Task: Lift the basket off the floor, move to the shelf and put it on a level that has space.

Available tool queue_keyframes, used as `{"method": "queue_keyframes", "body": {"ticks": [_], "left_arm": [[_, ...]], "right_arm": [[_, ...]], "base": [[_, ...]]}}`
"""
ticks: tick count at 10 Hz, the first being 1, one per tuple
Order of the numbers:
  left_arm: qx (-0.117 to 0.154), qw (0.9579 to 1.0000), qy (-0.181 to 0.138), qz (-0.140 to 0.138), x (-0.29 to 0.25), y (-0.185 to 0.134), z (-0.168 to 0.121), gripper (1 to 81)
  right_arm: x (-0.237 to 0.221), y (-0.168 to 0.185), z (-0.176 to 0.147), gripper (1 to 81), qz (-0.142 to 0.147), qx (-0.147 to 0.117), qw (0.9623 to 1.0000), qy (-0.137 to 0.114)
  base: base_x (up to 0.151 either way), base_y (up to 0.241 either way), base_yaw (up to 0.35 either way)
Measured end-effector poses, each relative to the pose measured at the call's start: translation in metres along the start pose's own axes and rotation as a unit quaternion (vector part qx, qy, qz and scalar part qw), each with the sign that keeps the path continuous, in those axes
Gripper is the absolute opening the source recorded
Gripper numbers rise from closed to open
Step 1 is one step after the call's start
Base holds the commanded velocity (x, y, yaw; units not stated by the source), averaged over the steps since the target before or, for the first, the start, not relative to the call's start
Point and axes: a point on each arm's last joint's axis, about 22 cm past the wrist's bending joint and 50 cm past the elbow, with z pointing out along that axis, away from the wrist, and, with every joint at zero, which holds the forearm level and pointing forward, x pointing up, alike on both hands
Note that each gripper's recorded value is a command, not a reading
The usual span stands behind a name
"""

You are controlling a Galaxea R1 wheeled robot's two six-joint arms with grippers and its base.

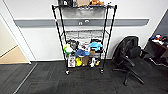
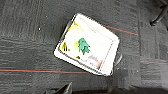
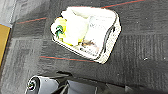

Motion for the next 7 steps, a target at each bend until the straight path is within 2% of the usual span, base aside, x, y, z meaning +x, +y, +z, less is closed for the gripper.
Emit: {"method": "queue_keyframes", "body": {"ticks": [2,7], "left_arm": [[0.015,0.9998,0.011,0.004,0.019,-0.021,0.005,81.1],[0.021,0.9996,-0.019,-0.009,0.012,-0.040,0.071,81.1]], "right_arm": [[-0.002,0.002,0.013,81.1,0.002,0.003,1.0000,-0.003],[-0.027,0.012,0.065,81.1,0.025,0.013,0.9988,-0.040]], "base": [[0.000,0.000,0.000],[0.000,0.000,0.000]]}}
